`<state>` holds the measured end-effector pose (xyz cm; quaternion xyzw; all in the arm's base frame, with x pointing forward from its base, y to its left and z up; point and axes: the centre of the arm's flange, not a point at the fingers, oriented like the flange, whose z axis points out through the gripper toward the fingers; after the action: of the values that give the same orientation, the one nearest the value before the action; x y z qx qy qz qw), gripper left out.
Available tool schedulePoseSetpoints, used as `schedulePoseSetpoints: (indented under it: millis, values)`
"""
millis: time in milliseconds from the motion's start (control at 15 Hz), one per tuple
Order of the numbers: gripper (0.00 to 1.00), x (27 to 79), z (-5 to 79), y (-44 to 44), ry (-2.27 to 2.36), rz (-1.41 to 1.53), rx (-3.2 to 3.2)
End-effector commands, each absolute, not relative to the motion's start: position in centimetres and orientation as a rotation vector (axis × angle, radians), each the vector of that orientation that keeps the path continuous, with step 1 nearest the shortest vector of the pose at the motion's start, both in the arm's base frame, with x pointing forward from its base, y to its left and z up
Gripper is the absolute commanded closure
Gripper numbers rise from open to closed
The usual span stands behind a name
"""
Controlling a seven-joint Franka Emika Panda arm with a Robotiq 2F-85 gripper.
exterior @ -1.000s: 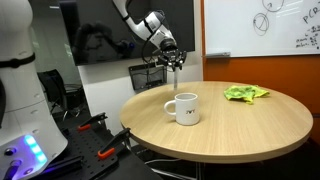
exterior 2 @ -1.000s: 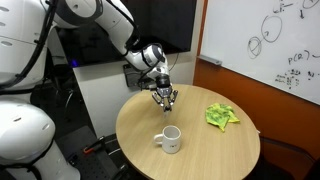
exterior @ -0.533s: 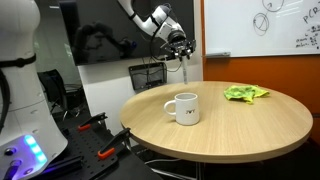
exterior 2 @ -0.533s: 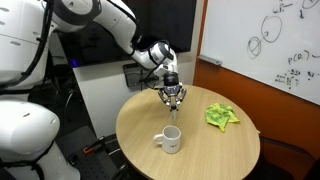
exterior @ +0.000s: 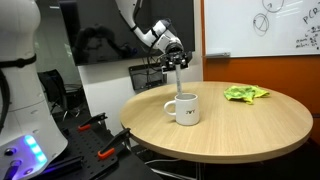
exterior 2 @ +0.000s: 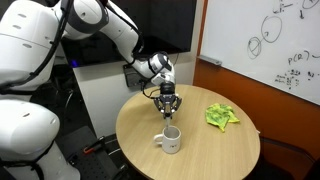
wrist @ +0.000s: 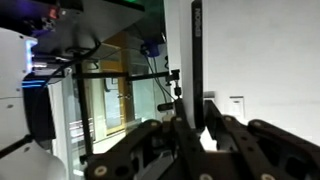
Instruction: Put the marker in the mug cup
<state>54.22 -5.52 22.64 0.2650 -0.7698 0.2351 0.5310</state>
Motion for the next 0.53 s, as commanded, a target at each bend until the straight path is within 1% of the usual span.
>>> schedulePoseSetpoints:
  millis: [0, 200, 267, 333, 400, 467]
  values:
    - [0.93, 55.5, 21.2, -5.9, -1.787, 0.506, 0.636]
    - [0.93, 56.2, 18.6, -6.7, -1.776, 0.45, 0.656]
    - [0.56, 56.3, 18.0, -6.9, -1.773, 0.45, 0.651]
    - [0.46, 56.5, 17.5, -7.2, -1.773, 0.454, 0.647]
    - [0.41, 56.5, 17.3, -7.3, -1.77, 0.459, 0.654]
    - [0.32, 56.5, 17.4, -7.3, -1.774, 0.468, 0.647]
